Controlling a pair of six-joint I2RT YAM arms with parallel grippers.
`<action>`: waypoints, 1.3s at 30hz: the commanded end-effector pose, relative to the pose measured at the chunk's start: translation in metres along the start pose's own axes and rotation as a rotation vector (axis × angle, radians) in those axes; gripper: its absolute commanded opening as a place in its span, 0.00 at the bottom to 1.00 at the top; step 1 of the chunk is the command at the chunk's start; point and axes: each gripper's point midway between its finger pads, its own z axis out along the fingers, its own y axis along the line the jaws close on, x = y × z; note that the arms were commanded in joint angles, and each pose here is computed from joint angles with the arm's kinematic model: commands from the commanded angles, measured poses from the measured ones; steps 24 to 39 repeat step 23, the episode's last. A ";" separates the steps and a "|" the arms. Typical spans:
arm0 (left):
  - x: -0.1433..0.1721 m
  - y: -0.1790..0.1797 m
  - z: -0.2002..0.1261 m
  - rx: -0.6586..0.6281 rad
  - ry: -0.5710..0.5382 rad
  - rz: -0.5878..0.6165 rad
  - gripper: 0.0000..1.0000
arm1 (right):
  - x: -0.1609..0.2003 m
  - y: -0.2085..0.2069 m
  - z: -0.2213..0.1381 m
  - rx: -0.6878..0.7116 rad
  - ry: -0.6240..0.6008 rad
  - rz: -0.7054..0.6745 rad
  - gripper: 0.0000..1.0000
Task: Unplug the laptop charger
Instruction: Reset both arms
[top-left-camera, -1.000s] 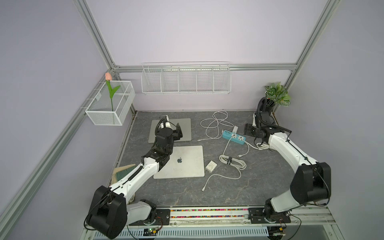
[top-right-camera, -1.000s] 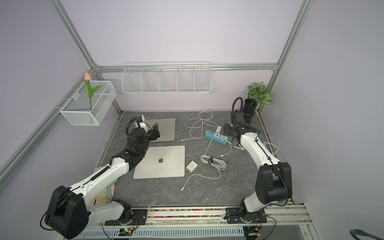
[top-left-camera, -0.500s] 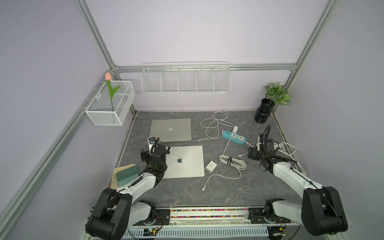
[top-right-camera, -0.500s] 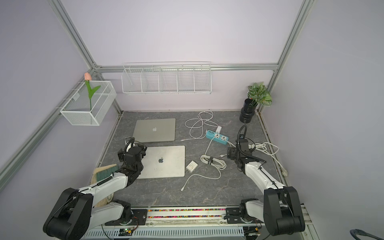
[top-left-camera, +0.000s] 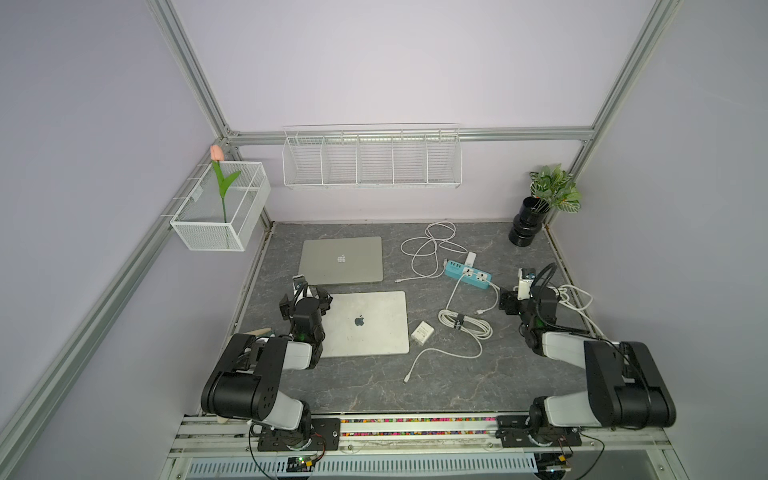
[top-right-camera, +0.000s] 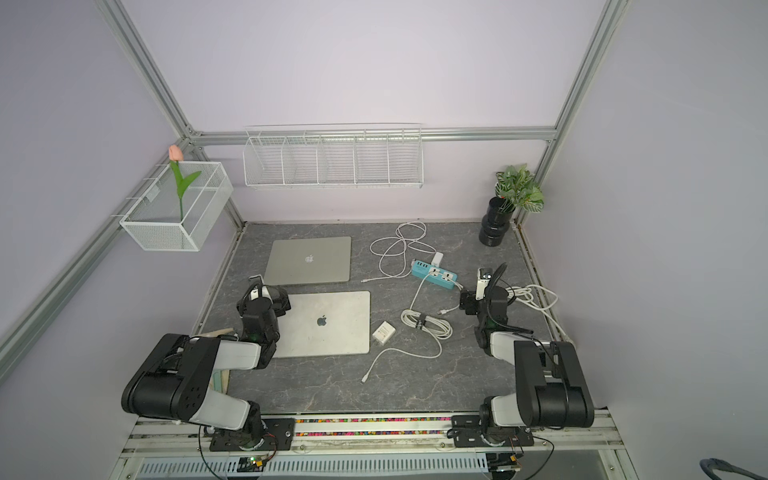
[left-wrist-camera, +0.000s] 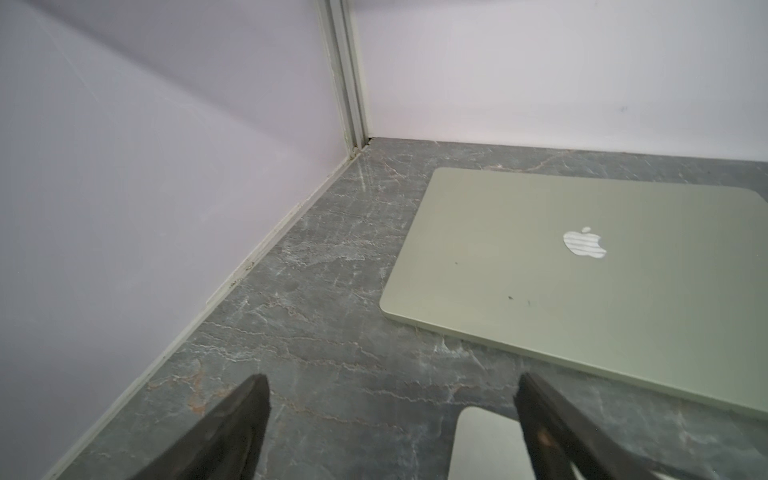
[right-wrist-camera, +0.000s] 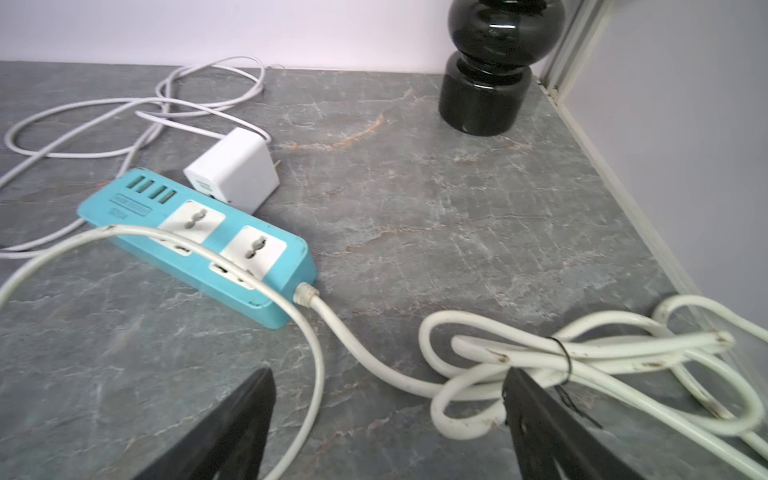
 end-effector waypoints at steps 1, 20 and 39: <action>-0.027 -0.007 0.004 0.039 -0.103 -0.019 0.96 | -0.020 0.015 0.000 -0.091 -0.150 -0.047 0.89; -0.021 0.000 0.030 0.089 0.061 -0.075 0.99 | -0.018 -0.003 0.008 -0.003 -0.101 0.003 0.89; -0.021 0.000 0.030 0.089 0.061 -0.076 0.99 | -0.017 0.002 0.006 -0.028 -0.106 -0.011 0.89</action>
